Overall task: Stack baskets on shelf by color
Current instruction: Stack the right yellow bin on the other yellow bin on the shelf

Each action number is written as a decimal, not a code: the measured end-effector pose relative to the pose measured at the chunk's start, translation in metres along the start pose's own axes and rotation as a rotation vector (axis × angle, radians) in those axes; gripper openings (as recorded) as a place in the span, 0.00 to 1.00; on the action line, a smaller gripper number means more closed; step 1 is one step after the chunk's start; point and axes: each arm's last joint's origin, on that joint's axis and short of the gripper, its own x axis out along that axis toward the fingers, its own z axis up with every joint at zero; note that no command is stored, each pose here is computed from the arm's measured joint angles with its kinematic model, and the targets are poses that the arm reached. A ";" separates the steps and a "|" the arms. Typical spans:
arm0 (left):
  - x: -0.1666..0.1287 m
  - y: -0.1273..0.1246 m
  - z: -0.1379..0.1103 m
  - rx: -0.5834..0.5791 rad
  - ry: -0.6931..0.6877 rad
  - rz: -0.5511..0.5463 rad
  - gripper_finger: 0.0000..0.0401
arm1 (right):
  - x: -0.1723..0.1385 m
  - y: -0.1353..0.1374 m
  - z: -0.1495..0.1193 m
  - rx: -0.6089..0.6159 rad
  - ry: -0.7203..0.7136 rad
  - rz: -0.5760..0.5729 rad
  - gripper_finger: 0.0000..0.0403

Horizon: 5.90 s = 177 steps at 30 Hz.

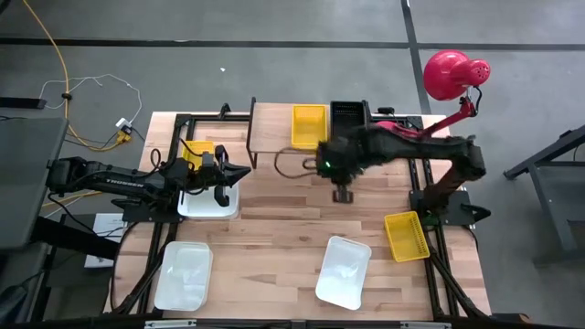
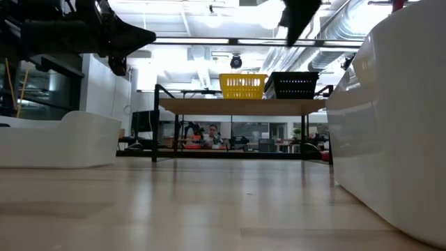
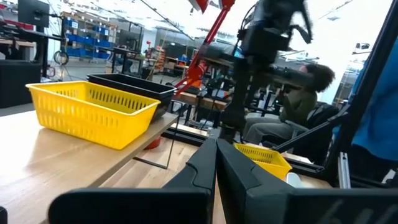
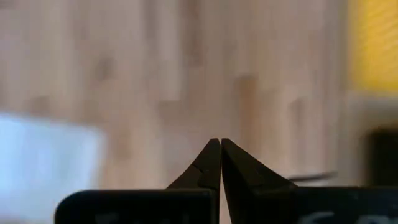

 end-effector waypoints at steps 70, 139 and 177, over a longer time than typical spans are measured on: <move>0.000 -0.001 -0.002 -0.048 0.031 -0.036 0.00 | 0.092 0.054 -0.175 0.435 0.491 -0.188 0.52; 0.000 0.000 -0.005 -0.046 0.056 -0.030 0.00 | 0.111 0.074 -0.212 1.548 -0.029 -0.532 0.47; 0.000 0.001 -0.004 -0.012 0.048 -0.005 0.00 | 0.085 0.056 -0.181 0.023 0.504 -0.127 0.47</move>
